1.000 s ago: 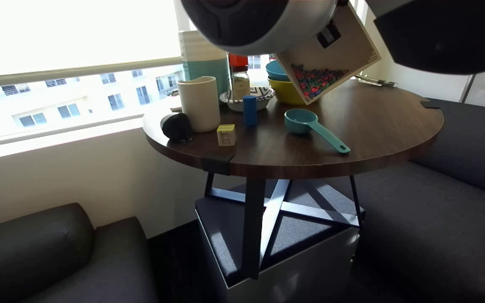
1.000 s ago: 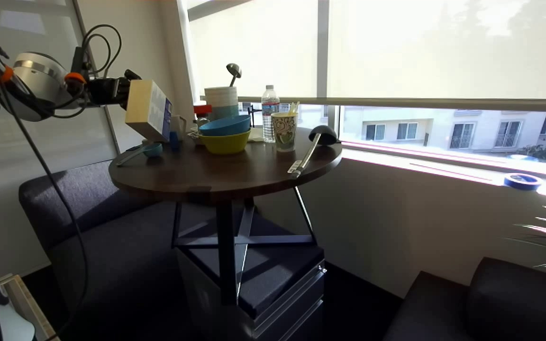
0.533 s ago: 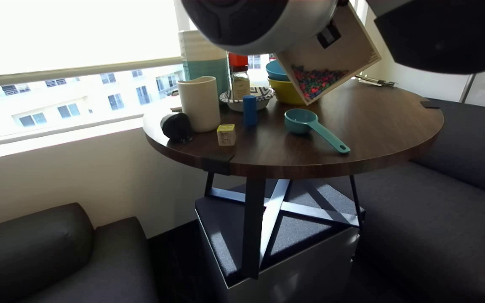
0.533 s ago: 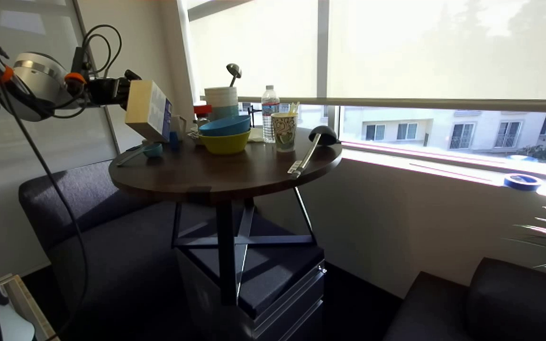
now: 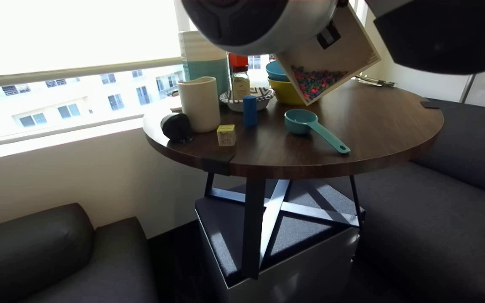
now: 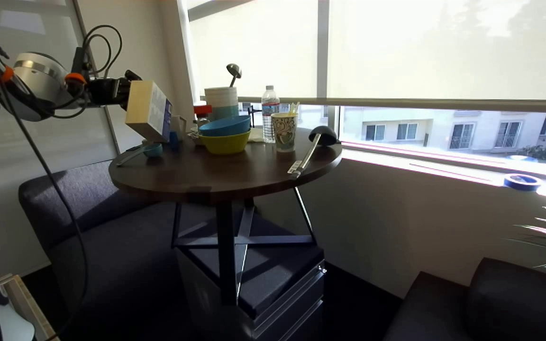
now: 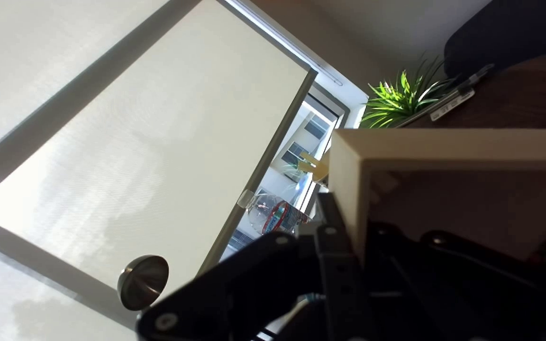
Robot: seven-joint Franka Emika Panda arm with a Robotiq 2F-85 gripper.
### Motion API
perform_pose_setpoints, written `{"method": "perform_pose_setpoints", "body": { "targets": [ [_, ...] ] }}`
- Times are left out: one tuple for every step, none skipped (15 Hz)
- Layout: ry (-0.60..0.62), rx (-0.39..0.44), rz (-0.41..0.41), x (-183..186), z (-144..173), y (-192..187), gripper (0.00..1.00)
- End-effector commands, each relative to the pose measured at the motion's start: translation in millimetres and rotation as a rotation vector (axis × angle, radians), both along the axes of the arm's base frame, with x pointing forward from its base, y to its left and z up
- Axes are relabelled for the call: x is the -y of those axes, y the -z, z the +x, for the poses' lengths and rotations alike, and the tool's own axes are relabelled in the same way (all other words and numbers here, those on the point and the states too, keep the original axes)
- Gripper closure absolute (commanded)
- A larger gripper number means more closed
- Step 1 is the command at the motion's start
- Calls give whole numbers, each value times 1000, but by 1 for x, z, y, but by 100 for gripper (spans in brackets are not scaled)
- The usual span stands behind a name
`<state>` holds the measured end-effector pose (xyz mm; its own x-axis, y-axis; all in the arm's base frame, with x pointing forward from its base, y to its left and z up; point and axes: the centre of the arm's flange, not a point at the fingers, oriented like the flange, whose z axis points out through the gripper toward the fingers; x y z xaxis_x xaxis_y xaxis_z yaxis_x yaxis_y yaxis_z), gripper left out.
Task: Pick up the square wooden box and pour some of the substance into the blue measuring spoon on the table, put the square wooden box on the table
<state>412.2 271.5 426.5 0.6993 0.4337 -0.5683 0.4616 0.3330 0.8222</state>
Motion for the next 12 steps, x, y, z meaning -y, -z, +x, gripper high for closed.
{"method": "perform_pose_setpoints", "body": {
  "targets": [
    [-18, -9, 7, 2, -5, -9, 98],
    [11, 3, -31, 5, -2, -8, 98],
    [-11, -6, -23, 3, -5, -8, 98],
    [-7, 5, -18, 3, -3, -8, 98],
    [-6, -2, -31, 4, -4, -7, 98],
    [-21, 1, -15, 3, -4, -7, 98],
    [-19, -5, -12, 2, -5, -7, 98],
    [-22, -1, -6, 2, -4, -7, 98],
    [-5, 0, -31, 5, -3, -6, 98],
    [-27, -7, 9, 2, -4, -8, 98],
    [8, 5, -48, 6, -1, -5, 98],
    [-15, -7, -6, 3, -3, -7, 98]
  ]
}}
